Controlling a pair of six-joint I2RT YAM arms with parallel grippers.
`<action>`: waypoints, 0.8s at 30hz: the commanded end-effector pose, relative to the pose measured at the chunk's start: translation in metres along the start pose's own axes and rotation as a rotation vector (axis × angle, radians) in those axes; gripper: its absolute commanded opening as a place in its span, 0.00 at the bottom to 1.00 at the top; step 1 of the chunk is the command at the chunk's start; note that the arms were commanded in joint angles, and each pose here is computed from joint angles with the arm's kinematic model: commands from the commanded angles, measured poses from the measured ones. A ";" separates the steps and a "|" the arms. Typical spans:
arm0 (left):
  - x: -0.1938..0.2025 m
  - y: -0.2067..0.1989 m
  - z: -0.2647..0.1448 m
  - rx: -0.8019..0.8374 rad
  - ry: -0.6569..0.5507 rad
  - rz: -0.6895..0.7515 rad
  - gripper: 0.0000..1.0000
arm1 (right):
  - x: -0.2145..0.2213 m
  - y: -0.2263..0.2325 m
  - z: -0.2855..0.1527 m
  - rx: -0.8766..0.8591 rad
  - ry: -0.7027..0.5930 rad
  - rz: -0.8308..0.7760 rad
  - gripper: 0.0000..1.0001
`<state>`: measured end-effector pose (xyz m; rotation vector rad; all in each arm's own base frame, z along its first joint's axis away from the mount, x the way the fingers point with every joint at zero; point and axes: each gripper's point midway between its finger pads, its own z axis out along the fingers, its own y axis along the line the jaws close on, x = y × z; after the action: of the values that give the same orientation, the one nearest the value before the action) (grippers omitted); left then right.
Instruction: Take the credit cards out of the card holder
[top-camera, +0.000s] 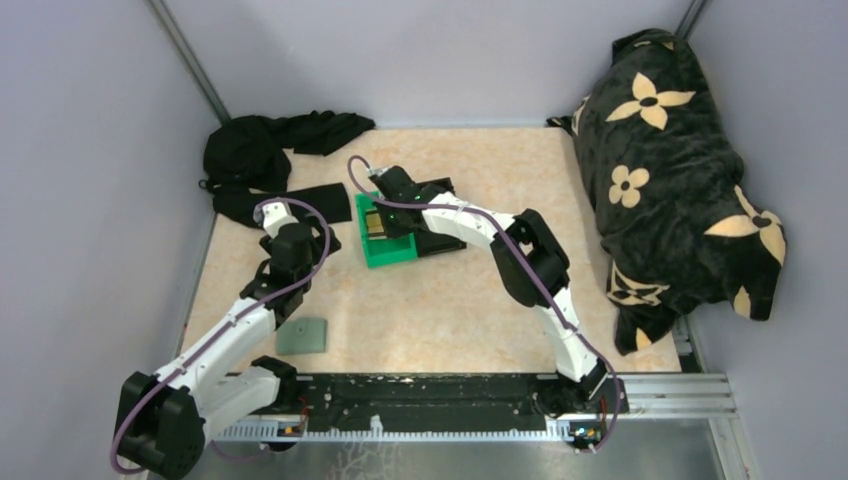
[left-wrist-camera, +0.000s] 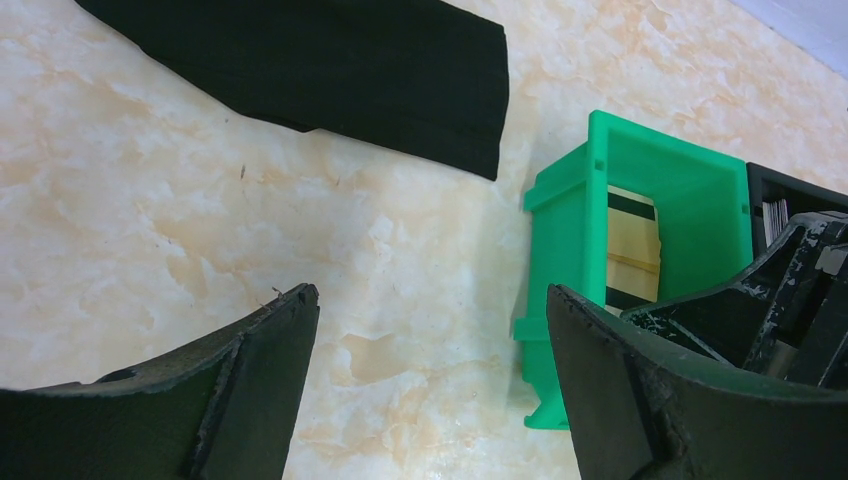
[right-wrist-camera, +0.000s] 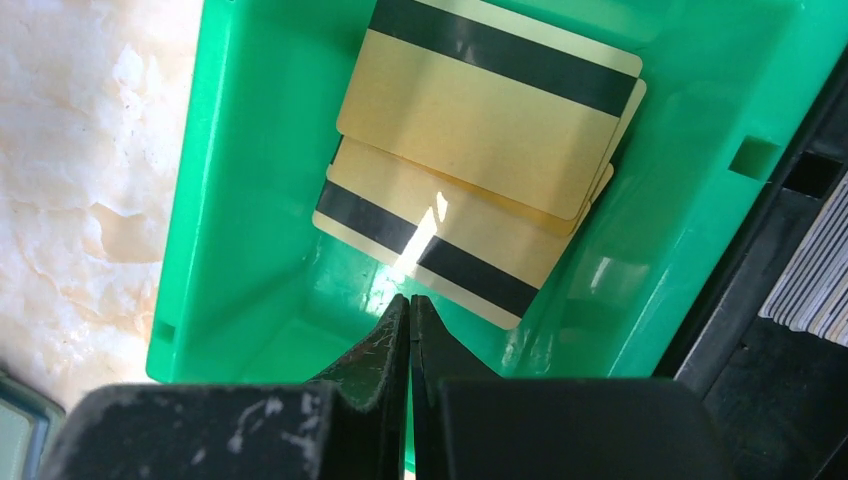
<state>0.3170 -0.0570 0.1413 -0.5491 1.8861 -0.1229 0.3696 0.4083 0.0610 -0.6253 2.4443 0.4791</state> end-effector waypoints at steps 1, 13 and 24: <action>0.000 0.002 0.000 -0.009 -0.004 -0.004 0.90 | -0.015 0.012 -0.002 -0.040 -0.048 0.008 0.00; 0.004 0.000 0.003 0.000 0.002 0.006 0.90 | -0.014 0.028 -0.005 0.025 -0.037 -0.131 0.00; 0.007 0.003 0.004 -0.010 0.010 0.024 0.90 | -0.006 0.025 0.008 0.078 -0.013 -0.120 0.00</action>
<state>0.3180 -0.0574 0.1322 -0.5409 1.9133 -0.1033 0.3511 0.4389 0.0562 -0.7606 2.4100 0.3975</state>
